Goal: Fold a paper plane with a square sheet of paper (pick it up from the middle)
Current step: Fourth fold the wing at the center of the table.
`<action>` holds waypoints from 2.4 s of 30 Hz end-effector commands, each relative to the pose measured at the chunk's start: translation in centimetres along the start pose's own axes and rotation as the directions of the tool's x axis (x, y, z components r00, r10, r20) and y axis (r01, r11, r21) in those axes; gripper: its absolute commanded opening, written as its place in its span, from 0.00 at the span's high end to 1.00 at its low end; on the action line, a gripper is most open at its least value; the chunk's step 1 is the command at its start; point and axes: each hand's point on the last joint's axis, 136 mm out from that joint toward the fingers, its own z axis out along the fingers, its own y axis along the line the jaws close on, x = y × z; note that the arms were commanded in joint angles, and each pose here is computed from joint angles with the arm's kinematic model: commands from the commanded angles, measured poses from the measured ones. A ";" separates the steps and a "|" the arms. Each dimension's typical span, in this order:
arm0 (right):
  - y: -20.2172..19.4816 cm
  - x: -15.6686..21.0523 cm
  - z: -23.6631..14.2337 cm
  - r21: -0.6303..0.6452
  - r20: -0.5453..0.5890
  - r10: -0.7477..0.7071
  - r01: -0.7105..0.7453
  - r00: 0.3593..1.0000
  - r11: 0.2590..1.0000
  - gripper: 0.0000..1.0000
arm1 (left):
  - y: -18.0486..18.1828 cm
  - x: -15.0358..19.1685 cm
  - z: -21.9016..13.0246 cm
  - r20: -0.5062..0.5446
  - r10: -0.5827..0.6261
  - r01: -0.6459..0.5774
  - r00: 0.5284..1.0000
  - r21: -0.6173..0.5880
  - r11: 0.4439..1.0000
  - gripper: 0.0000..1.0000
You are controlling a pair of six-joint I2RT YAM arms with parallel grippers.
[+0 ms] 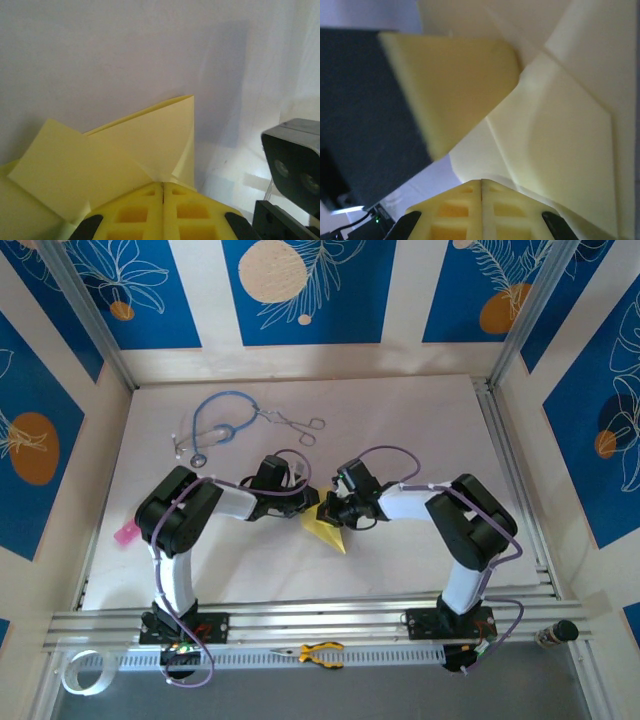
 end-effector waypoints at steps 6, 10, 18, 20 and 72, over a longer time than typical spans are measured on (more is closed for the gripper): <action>0.7 -2.1 0.2 -0.022 0.054 -0.007 0.008 0.999 1.000 0.98 | 5.3 2.6 -0.3 -0.028 -0.105 0.098 0.994 -0.178 0.979 0.95; 0.5 -2.0 0.2 -0.020 0.043 -0.008 0.009 0.999 1.000 0.98 | 5.7 2.8 -0.4 -0.030 -0.105 0.097 0.994 -0.191 0.977 0.95; -4.1 3.5 -0.2 0.078 -0.076 0.003 0.003 0.997 0.997 0.99 | 6.0 2.7 -0.6 -0.016 -0.103 0.098 0.995 -0.204 0.974 0.95; -4.5 5.1 -0.8 0.054 -0.096 -0.002 0.008 0.995 0.999 0.99 | 6.2 2.8 -0.7 -0.017 -0.103 0.098 0.994 -0.212 0.972 0.95; -5.3 9.1 -5.9 -0.098 -0.245 0.060 -0.087 0.968 0.991 0.69 | 5.5 2.5 -1.1 0.014 -0.209 0.208 0.978 -0.203 0.957 0.96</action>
